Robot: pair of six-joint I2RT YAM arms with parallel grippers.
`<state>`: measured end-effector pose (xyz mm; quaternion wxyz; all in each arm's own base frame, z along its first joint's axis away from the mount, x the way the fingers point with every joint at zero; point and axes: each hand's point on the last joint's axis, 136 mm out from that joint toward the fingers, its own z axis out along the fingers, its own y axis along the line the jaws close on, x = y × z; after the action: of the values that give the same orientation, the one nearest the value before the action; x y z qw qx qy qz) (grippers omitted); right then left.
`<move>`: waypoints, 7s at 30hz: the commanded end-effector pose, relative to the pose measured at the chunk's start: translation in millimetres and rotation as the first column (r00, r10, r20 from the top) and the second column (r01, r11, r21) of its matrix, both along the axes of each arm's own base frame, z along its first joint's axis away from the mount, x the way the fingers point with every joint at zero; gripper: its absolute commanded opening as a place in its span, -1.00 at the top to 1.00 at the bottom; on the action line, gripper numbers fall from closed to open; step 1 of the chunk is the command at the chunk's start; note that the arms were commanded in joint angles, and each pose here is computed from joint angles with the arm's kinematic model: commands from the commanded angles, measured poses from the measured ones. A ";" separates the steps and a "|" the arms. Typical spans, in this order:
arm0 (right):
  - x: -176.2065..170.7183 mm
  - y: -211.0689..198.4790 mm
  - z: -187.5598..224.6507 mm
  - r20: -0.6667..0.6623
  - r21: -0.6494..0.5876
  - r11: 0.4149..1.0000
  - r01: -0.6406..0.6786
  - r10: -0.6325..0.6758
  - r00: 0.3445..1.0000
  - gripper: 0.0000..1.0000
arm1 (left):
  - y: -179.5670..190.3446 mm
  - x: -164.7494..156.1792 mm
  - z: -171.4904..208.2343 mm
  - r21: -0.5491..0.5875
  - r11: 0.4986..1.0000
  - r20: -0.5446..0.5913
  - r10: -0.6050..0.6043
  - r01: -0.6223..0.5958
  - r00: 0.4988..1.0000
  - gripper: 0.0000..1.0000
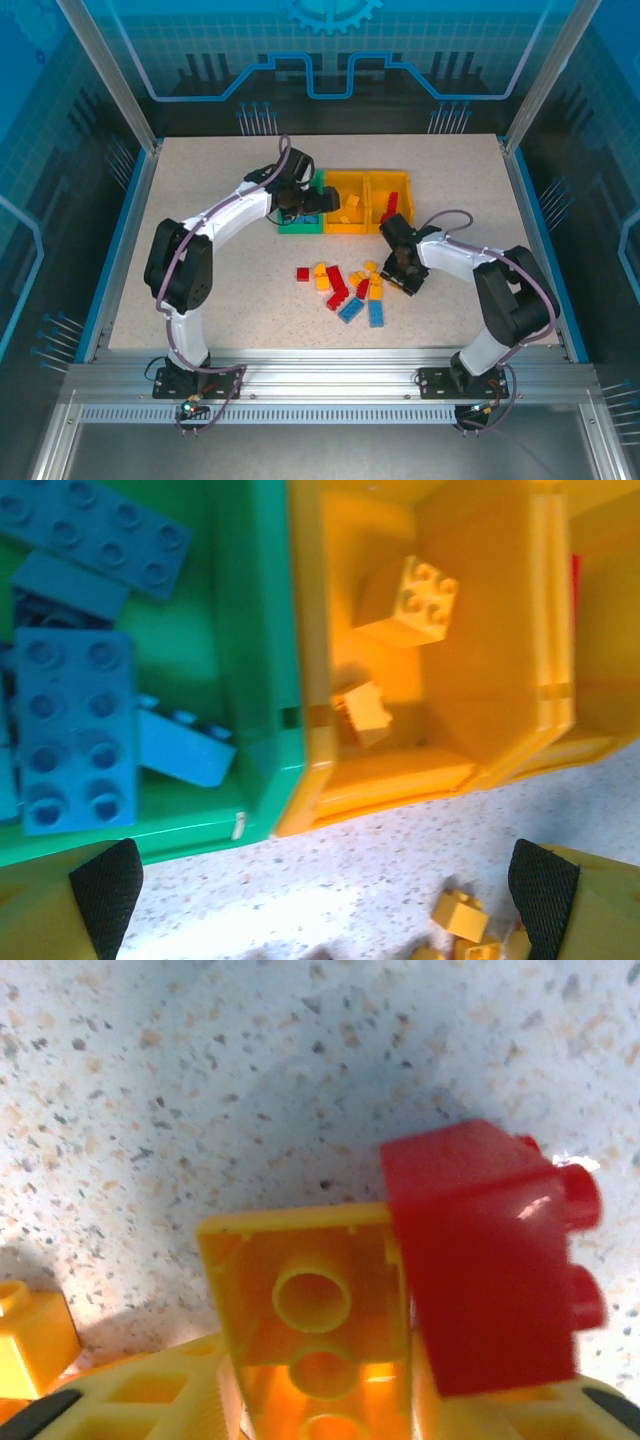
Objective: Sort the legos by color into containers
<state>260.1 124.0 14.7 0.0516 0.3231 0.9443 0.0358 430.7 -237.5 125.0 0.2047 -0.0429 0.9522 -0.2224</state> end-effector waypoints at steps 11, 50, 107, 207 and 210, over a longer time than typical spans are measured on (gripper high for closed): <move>58.5 62.1 98.2 0.224 -0.014 0.966 -0.259 0.255 0.941 0.39 | 50.8 -38.4 -6.2 0.020 0.998 -0.022 0.064 -0.064 0.998 -0.97; 154.3 72.5 139.8 0.338 0.006 0.859 -0.512 0.480 0.809 -0.67 | -54.6 -251.4 -43.4 0.105 0.830 -0.071 -0.543 0.548 0.837 -0.97; 35.8 -50.6 119.2 0.337 0.043 0.966 -0.256 0.228 0.913 -0.70 | -84.9 -248.4 -59.5 0.272 0.776 -0.052 -0.579 0.569 0.814 0.24; -50.0 133.7 82.3 0.208 -0.089 0.635 -0.767 0.765 0.610 0.49 | 85.2 -66.7 14.7 0.106 0.990 0.119 0.076 -0.089 0.990 -0.98; -16.1 151.3 119.6 0.326 -0.065 0.640 -0.766 0.739 0.590 0.49 | 89.2 -71.2 12.4 0.115 0.988 0.119 0.085 -0.099 0.989 -0.97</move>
<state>217.3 262.9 93.5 0.1307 -0.1038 0.9807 0.1016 361.8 -155.0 134.8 0.2605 -0.0456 0.9506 -0.1629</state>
